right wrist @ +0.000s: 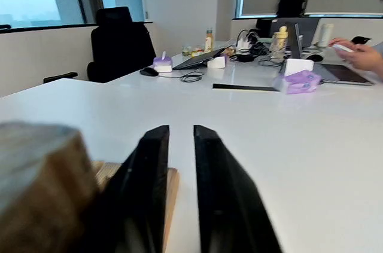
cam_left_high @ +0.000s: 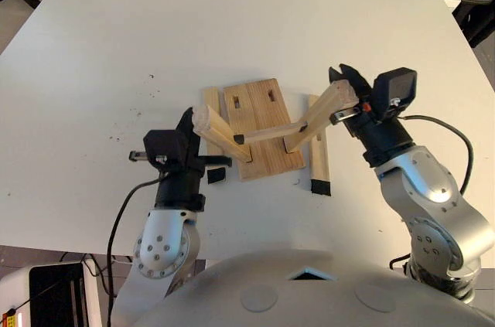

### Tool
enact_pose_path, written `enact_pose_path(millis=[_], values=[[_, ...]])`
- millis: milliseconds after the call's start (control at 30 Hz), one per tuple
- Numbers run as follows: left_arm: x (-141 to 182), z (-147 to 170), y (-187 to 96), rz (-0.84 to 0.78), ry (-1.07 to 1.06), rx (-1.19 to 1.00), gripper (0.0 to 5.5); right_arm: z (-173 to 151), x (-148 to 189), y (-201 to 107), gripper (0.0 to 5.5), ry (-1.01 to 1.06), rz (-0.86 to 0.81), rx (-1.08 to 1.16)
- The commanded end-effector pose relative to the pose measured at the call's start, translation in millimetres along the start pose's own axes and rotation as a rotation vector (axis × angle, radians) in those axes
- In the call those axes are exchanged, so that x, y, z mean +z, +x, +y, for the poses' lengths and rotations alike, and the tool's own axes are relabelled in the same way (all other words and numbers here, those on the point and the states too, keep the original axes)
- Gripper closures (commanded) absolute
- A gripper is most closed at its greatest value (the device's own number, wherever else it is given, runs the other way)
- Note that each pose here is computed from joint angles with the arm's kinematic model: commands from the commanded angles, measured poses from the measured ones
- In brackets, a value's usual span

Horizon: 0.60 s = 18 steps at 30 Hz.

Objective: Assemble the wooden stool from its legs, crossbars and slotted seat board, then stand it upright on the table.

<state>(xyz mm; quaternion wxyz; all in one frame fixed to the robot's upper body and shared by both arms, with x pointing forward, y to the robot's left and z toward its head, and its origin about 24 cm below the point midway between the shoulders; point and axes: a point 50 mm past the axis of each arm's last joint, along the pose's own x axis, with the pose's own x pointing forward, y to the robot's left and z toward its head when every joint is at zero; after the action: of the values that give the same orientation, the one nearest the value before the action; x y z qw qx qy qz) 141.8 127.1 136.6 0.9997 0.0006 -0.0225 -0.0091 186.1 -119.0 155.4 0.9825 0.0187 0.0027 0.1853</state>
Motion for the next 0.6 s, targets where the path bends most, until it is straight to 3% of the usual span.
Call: enact_pose_path(millis=[33,367,600], values=[[1.5,-6.7,10.2,0.014,0.007,-0.038,5.5,5.9,-6.6,1.7,5.48,0.008,0.03,-0.005],[-11.6,2.3,36.0,0.018,0.013,0.016,5.5,-3.2,-14.1,18.7,5.48,-0.026,0.019,-0.079],[-4.8,39.3,7.0,0.029,0.043,0.159,5.5,-36.5,-16.7,-17.2,5.48,-0.1,0.06,-0.269]])
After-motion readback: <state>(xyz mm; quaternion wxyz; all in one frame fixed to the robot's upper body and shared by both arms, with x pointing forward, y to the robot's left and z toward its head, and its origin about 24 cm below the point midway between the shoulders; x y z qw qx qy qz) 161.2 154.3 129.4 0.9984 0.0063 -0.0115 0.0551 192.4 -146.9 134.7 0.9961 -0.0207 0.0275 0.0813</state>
